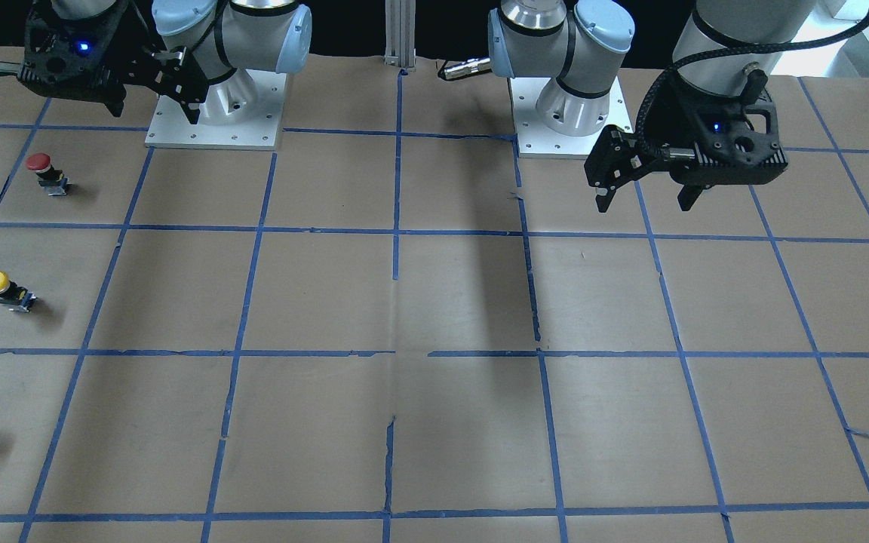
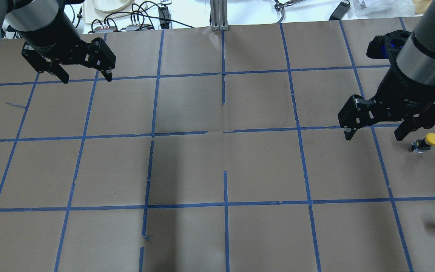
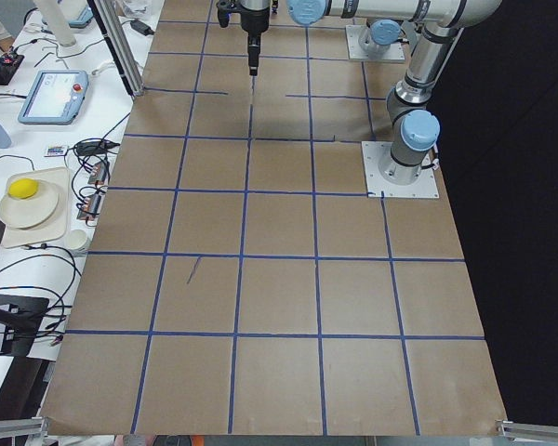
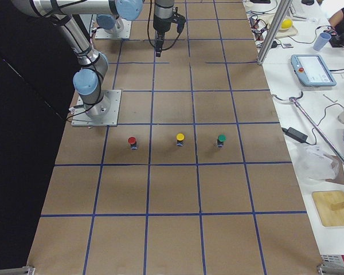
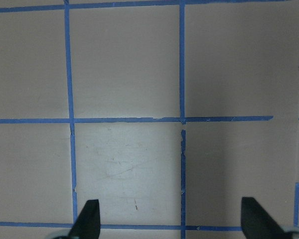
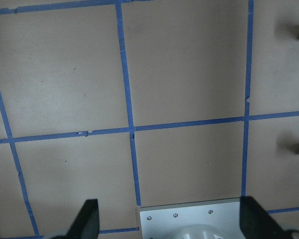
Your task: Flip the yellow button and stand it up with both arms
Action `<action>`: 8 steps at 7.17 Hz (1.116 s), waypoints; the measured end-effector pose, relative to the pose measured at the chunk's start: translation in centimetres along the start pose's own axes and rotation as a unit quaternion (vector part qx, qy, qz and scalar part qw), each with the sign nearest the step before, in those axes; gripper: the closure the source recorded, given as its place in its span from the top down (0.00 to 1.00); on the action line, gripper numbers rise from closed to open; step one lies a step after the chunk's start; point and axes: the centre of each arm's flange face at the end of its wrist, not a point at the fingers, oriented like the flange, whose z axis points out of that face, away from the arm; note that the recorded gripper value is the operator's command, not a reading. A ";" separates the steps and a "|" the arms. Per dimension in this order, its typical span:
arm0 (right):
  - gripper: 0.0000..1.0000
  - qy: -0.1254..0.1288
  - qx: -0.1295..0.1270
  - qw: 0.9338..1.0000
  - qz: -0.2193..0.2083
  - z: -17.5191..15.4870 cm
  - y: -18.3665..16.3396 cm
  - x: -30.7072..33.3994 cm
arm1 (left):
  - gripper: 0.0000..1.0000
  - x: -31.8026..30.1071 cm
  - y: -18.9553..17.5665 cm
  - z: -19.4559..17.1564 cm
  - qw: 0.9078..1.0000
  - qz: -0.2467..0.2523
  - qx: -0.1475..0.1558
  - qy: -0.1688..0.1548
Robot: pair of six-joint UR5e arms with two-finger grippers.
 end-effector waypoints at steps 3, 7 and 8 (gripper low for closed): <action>1.00 -0.014 0.035 0.999 0.002 -0.1 -1.9 -0.6 | 1.00 0.2 0.4 -0.1 1.000 -0.008 -0.001 0.009; 1.00 0.000 0.044 0.999 -0.027 -0.4 -5.6 -5.5 | 1.00 -0.1 -0.2 -1.8 0.999 -0.009 0.033 0.003; 1.00 0.005 0.042 0.999 -0.029 -0.2 -5.6 -5.9 | 1.00 -0.1 -0.1 -2.1 0.999 -0.008 0.040 0.002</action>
